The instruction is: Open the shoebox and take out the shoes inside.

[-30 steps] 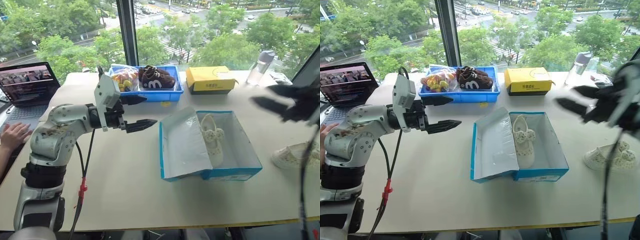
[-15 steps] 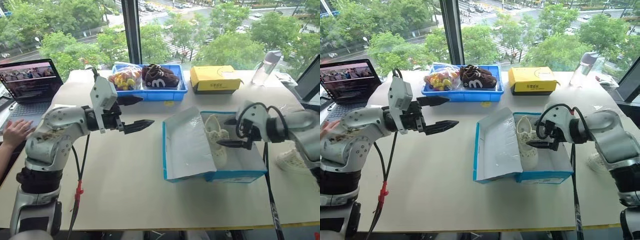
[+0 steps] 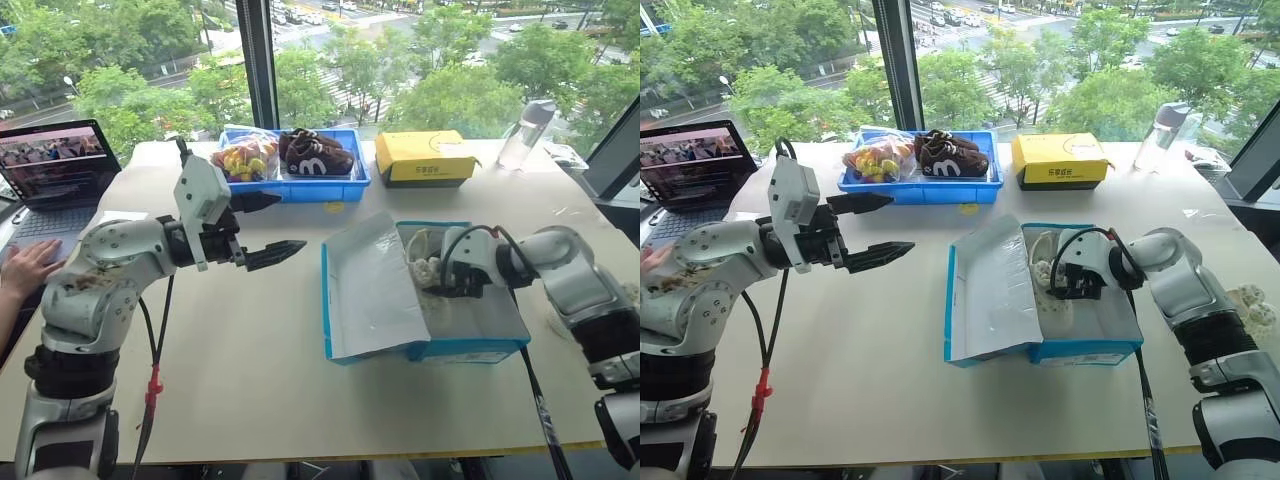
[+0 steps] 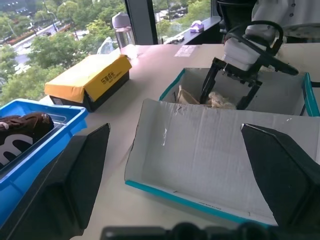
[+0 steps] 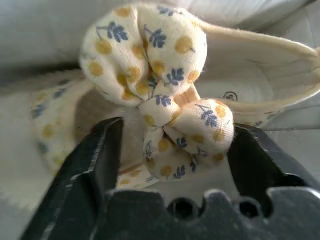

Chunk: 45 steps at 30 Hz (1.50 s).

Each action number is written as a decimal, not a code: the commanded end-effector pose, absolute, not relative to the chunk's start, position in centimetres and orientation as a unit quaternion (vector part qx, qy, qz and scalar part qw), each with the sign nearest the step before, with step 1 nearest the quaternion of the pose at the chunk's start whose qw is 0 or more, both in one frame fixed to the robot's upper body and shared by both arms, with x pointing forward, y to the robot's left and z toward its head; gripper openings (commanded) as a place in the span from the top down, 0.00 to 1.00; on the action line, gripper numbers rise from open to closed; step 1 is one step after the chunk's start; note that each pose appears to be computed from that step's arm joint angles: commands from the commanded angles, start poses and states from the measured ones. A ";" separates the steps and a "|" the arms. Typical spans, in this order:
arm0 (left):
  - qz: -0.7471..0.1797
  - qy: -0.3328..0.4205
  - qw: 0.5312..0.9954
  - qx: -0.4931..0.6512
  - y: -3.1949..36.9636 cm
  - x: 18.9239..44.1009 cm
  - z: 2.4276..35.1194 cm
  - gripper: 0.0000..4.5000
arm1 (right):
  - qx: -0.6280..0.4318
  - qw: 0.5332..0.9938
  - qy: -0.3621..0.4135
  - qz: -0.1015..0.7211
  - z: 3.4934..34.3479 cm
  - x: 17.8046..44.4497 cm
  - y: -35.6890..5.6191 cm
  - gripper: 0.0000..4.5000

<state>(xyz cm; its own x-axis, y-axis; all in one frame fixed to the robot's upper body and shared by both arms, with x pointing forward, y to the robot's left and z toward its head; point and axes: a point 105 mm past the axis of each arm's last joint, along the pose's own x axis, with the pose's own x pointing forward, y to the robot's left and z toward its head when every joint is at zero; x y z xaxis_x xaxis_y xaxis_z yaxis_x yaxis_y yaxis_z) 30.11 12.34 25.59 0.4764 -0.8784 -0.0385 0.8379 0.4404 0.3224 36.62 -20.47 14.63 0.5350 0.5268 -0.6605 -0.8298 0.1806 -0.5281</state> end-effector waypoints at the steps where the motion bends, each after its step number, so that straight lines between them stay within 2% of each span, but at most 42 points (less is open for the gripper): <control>1: -0.501 -0.086 0.846 0.160 12.7 29.5 26.7 0.00 | -0.470 0.746 0.157 0.444 15.0 36.8 -20.8 0.54; 6: -0.504 -0.086 0.845 0.158 12.5 29.7 26.7 0.00 | -0.478 0.744 0.140 0.445 15.8 36.5 -20.3 0.89; 8: -0.506 -0.086 0.844 0.158 12.4 29.8 26.7 0.00 | -0.478 0.745 0.133 0.446 16.0 36.3 -20.0 0.98; 9: -0.506 -0.086 0.843 0.158 12.4 29.8 26.7 0.00 | -0.477 0.746 0.129 0.447 16.2 36.2 -19.9 0.99; 15: -0.512 -0.085 0.840 0.158 12.3 30.0 26.7 0.00 | -0.415 0.772 0.096 0.472 18.9 34.5 -18.1 0.99; 23: -0.526 -0.087 0.831 0.156 11.8 30.3 26.7 0.00 | -0.383 0.835 0.004 0.396 25.6 34.7 -18.6 0.99; 26: -0.528 -0.087 0.830 0.156 11.7 30.3 26.7 0.00 | -0.317 0.873 -0.031 0.368 28.2 34.8 -19.2 0.99; 32: -0.530 -0.085 0.829 0.153 11.6 30.3 26.5 0.00 | -0.144 0.939 -0.090 0.298 33.9 34.6 -23.8 0.99; 35: -0.532 -0.085 0.829 0.150 11.5 30.3 26.4 0.00 | -0.105 0.964 -0.110 0.218 35.7 34.5 -28.4 0.99; 37: -0.533 -0.084 0.829 0.148 11.5 30.3 26.4 0.00 | -0.094 0.982 -0.102 0.130 35.6 34.4 -32.9 0.99; 39: -0.534 -0.082 0.829 0.146 11.5 30.4 26.2 0.00 | -0.106 0.989 -0.070 0.076 33.8 34.2 -35.8 0.99; 45: -0.543 -0.081 0.823 0.143 11.0 30.7 26.2 0.00 | -0.121 0.988 -0.015 0.097 28.0 36.2 -34.7 0.99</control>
<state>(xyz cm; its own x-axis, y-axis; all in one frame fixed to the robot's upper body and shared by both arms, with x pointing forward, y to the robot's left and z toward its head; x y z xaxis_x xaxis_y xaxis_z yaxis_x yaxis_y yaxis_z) 30.93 11.27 25.06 0.4122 -0.9101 -0.0434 0.8809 0.3859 0.2742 35.97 -35.60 26.52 0.9838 0.1693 -0.0591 -0.1770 0.9692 -0.1712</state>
